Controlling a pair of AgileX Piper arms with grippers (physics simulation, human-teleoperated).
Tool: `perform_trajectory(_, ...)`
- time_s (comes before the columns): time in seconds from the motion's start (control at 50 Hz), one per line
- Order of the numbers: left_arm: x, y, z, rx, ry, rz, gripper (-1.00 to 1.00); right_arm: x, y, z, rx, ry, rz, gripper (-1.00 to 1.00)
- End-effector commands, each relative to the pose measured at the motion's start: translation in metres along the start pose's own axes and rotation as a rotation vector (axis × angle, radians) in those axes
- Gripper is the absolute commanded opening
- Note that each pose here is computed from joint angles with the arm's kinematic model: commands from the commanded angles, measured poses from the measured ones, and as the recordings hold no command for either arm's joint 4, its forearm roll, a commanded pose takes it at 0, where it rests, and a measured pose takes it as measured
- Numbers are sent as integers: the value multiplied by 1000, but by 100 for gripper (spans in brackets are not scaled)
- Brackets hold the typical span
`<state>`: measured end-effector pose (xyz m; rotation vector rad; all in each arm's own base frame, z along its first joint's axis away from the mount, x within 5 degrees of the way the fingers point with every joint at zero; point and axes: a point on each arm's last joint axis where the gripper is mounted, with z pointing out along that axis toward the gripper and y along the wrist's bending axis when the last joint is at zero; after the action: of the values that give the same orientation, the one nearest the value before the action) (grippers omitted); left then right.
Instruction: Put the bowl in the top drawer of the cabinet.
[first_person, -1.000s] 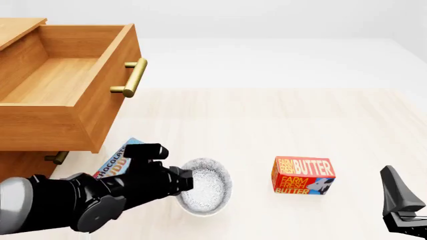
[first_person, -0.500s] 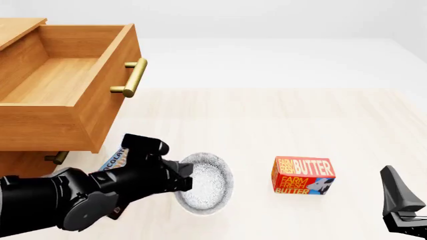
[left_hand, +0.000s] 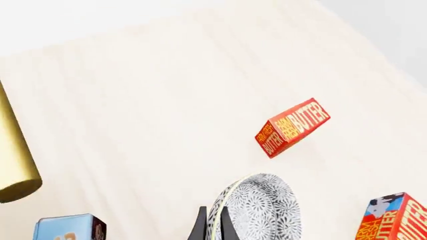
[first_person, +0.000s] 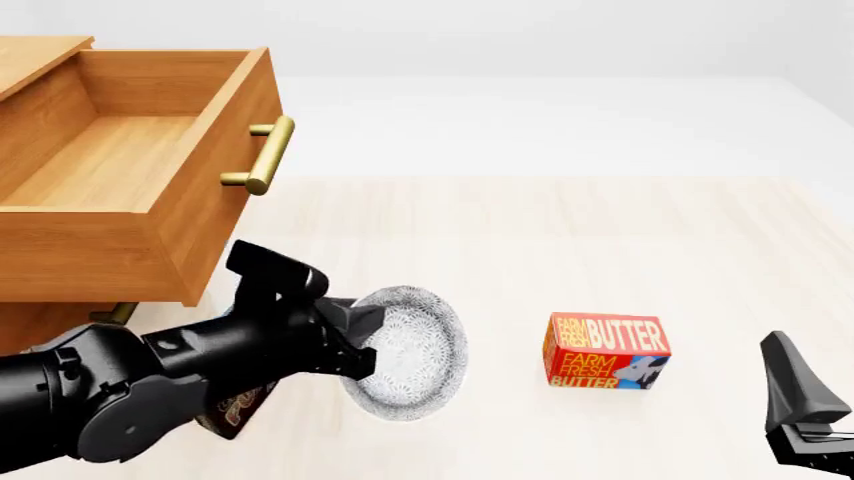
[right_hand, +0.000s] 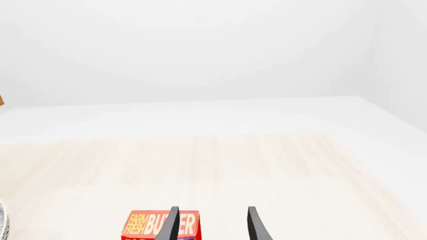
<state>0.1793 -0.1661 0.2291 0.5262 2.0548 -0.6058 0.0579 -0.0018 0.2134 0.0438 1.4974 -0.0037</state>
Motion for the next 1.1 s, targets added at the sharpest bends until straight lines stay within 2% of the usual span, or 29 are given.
perform_trajectory(0.02,-11,-7,-9,24,-38,54,-100,0,0,0,0,0,0,100)
perform_trajectory(0.48,-33,-19,-35,59,-118,163,-100,0,0,0,0,0,0,100)
perform_trajectory(1.1,-68,-17,-82,31,-261,228,-100,0,0,0,0,0,0,100)
